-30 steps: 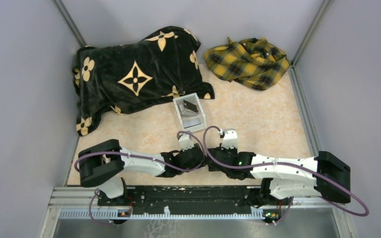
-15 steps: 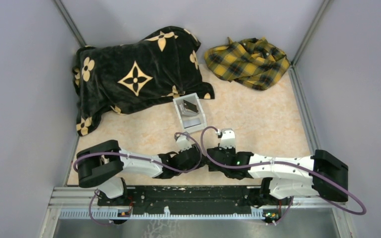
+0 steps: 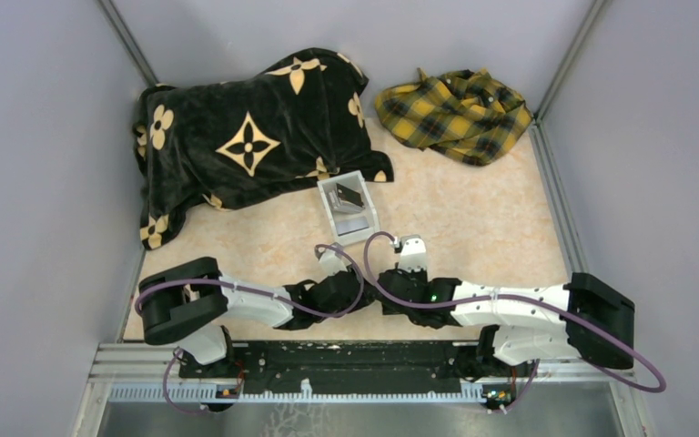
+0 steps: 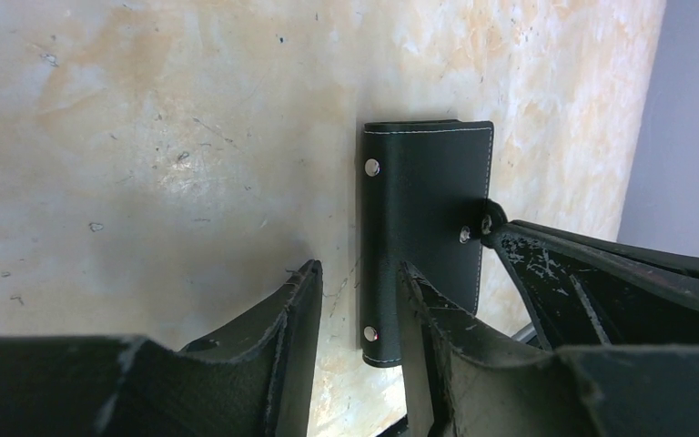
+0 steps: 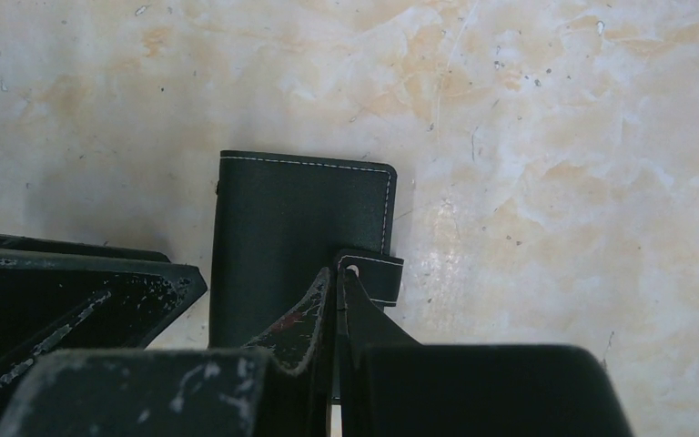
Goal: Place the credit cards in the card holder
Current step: Close the card holder at the center of the board.
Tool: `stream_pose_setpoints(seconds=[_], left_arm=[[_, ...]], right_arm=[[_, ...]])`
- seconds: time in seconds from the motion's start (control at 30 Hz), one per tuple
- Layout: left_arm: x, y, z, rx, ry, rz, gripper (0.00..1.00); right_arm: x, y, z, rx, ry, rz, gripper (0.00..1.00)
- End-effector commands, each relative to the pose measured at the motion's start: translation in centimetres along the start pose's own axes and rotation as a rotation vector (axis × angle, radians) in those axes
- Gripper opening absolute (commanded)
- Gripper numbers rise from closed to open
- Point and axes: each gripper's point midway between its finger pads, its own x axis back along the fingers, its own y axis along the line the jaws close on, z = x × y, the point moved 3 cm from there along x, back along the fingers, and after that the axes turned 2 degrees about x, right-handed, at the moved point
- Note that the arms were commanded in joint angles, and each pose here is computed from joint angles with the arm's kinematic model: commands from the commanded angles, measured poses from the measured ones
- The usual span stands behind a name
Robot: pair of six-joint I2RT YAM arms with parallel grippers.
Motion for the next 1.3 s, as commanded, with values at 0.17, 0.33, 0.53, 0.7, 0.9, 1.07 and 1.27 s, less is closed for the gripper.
stream_pose_setpoints(seconds=[0.17, 0.33, 0.53, 0.7, 0.9, 1.07, 1.27], left_arm=[[-0.1, 3.6, 1.3, -0.008, 0.072, -0.072, 0.42], [-0.4, 3.4, 1.4, -0.013, 0.079, -0.072, 0.41], [-0.6, 3.5, 1.7, -0.015, 0.089, -0.075, 0.41], [-0.6, 3.5, 1.6, -0.015, 0.089, -0.075, 0.41], [-0.7, 3.5, 1.8, -0.013, 0.093, -0.075, 0.41], [-0.8, 3.4, 1.8, -0.011, 0.093, -0.075, 0.40], [-0.8, 3.5, 1.9, -0.011, 0.096, -0.077, 0.40]], right_arm=[[-0.1, 1.6, -1.2, -0.035, -0.016, -0.046, 0.00], [-0.1, 1.7, -1.0, -0.032, -0.011, -0.051, 0.00], [-0.2, 1.7, -0.7, -0.027, 0.000, -0.053, 0.00], [-0.2, 1.2, -0.3, -0.022, 0.017, -0.034, 0.00], [-0.1, 0.8, 0.2, -0.025, 0.025, -0.031, 0.00], [-0.1, 0.8, 0.2, -0.024, 0.028, -0.035, 0.00], [0.0, 0.9, 0.4, -0.025, 0.033, -0.044, 0.00]])
